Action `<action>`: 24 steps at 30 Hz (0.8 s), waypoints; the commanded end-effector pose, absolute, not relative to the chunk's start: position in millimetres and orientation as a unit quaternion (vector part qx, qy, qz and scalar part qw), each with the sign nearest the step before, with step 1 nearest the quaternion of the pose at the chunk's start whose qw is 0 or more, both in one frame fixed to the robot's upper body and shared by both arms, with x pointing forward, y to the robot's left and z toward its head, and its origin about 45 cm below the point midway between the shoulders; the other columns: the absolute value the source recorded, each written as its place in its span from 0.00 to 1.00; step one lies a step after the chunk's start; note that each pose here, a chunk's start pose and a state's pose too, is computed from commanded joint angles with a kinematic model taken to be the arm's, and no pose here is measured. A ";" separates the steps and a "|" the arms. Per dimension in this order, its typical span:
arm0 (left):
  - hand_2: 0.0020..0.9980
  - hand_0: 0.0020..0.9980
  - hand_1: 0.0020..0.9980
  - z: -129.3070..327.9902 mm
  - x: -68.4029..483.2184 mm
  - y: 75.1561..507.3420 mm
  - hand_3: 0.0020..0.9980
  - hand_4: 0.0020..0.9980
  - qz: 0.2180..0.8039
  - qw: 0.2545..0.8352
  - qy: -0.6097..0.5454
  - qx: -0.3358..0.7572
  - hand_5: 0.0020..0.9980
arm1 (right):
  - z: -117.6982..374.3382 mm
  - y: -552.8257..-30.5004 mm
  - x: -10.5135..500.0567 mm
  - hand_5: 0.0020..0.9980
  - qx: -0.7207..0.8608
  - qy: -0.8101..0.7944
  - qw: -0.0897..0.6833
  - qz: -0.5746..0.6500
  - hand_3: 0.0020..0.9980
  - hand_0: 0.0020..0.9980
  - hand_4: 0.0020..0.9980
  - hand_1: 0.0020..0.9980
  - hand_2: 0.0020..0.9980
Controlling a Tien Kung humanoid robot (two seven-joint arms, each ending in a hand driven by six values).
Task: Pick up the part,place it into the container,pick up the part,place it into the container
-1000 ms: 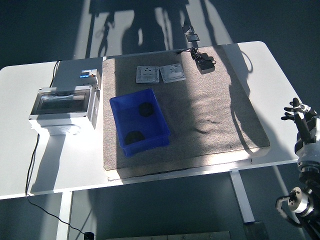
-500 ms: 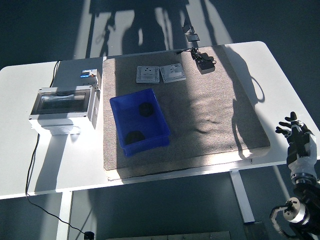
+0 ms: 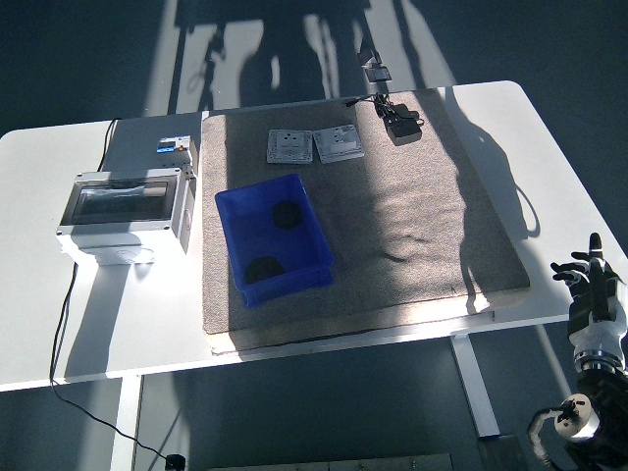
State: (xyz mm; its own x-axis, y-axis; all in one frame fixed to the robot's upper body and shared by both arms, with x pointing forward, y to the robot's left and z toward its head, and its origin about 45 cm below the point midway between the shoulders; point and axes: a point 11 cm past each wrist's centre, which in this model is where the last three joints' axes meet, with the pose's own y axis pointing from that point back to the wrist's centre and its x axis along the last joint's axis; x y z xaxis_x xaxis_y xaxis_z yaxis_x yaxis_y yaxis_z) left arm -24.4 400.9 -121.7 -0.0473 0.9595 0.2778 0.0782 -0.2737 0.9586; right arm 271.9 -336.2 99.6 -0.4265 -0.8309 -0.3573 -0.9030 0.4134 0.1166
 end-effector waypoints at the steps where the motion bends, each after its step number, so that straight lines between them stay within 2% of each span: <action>1: 0.73 0.68 0.66 -122.1 -22.5 398.5 0.71 0.66 0.554 0.394 0.466 0.566 0.73 | 101.2 -335.3 273.9 0.62 -0.523 0.831 0.123 0.144 0.33 0.62 0.83 0.21 0.27; 3: 0.73 0.68 0.66 -122.5 -21.8 394.9 0.71 0.66 0.542 0.392 0.487 0.561 0.73 | 103.3 -334.5 277.0 0.62 -0.527 0.829 0.123 0.141 0.33 0.62 0.83 0.21 0.27; 4: 0.75 0.70 0.68 -122.5 -22.4 393.3 0.79 0.78 0.536 0.391 0.498 0.558 1.00 | 104.1 -334.2 278.6 0.63 -0.529 0.828 0.122 0.139 0.31 0.60 0.82 0.20 0.26; 9: 0.75 0.70 0.68 -123.4 -32.0 376.0 0.79 0.78 0.516 0.372 0.583 0.505 1.00 | 109.0 -324.7 289.6 0.63 -0.550 0.816 0.116 0.133 0.31 0.60 0.82 0.20 0.26; 10: 0.84 0.71 0.74 -123.4 -33.5 372.6 1.00 1.00 0.515 0.368 0.599 0.490 1.00 | 109.3 -321.6 291.5 0.66 -0.556 0.813 0.114 0.133 0.30 0.59 0.81 0.20 0.25; 15: 0.84 0.71 0.74 -123.5 -34.0 360.8 1.00 1.00 0.524 0.350 0.653 0.420 1.00 | 111.8 -310.8 298.7 0.66 -0.577 0.800 0.105 0.128 0.30 0.59 0.81 0.20 0.25; 16: 0.88 0.66 0.76 -123.8 -33.8 359.4 1.00 1.00 0.530 0.346 0.658 0.407 1.00 | 112.3 -310.7 299.5 0.75 -0.578 0.799 0.105 0.127 0.31 0.59 0.81 0.20 0.26; 21: 0.88 0.66 0.76 -125.5 -34.6 357.8 1.00 1.00 0.561 0.329 0.663 0.369 1.00 | 114.9 -313.9 302.2 0.75 -0.578 0.800 0.105 0.123 0.31 0.59 0.81 0.20 0.26; 22: 0.82 0.67 0.72 -125.9 -36.0 358.3 1.00 1.00 0.566 0.328 0.660 0.368 1.00 | 115.4 -314.5 302.7 0.73 -0.578 0.800 0.105 0.122 0.30 0.59 0.80 0.20 0.26; 24: 0.82 0.67 0.72 -126.2 -38.8 359.9 1.00 1.00 0.575 0.325 0.656 0.366 1.00 | 116.0 -315.1 303.4 0.73 -0.578 0.800 0.104 0.120 0.30 0.59 0.80 0.20 0.26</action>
State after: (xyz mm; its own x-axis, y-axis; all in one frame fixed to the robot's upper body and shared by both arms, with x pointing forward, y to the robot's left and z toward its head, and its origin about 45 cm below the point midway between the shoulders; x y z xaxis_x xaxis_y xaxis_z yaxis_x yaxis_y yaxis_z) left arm -38.8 359.9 -126.2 -0.5204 0.8539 -0.0055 0.1059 0.0710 0.9918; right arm 303.4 -315.1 116.0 -0.3094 -0.9004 -0.3059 -0.9505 0.3021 0.0724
